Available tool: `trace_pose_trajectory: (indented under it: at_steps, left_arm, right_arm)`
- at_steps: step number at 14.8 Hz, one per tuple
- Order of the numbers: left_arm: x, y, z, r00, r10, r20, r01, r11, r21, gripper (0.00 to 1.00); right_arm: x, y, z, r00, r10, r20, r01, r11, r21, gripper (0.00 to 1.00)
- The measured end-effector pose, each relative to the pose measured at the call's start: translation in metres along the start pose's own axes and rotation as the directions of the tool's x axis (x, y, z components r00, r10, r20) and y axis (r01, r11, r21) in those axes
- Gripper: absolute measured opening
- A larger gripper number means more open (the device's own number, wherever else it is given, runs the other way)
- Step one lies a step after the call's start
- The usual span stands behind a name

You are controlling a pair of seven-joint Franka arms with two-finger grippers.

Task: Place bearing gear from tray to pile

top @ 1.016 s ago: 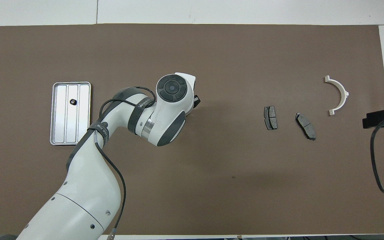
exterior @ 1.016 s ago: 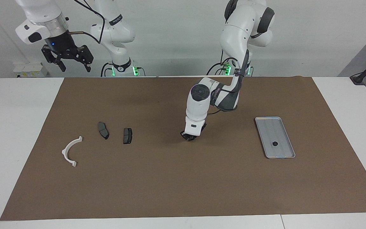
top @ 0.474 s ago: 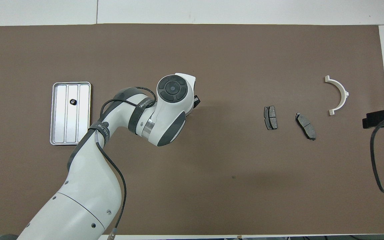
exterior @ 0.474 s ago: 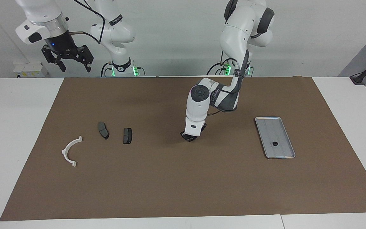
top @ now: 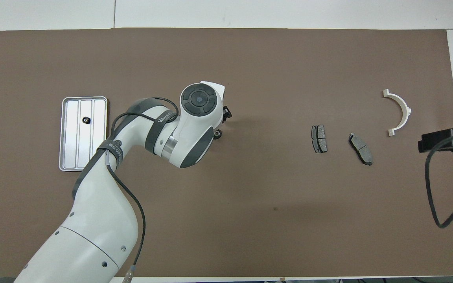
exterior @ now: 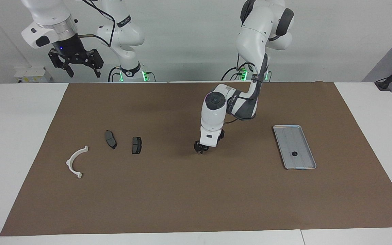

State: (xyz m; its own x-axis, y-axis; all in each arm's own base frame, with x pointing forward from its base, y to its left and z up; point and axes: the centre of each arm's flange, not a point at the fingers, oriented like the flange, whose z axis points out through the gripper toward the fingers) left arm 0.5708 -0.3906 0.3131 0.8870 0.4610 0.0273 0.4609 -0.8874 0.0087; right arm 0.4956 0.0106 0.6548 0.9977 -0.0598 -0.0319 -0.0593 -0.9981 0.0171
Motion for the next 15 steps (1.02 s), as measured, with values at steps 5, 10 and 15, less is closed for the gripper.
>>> trace_pose_trajectory:
  at_steps: [5, 10, 15]
  left_arm:
    - [0.079, -0.072, -0.051, 0.990, 0.141, 0.030, -0.143, 0.988, 0.063, 1.00]
    - [0.174, -0.186, -0.072, 0.947, 0.317, 0.051, -0.319, 0.946, 0.054, 1.00]
    - [0.226, -0.259, -0.063, 0.895, 0.444, 0.035, -0.445, 0.895, 0.037, 0.97]
  right_arm:
    - [0.000, -0.055, 0.017, 0.998, 0.068, -0.012, -0.068, 0.998, -0.015, 1.00]
    - [0.005, -0.134, 0.058, 0.994, 0.095, -0.053, -0.096, 0.995, -0.012, 1.00]
    - [0.017, -0.212, 0.120, 0.984, 0.168, -0.053, -0.167, 0.985, 0.034, 1.00]
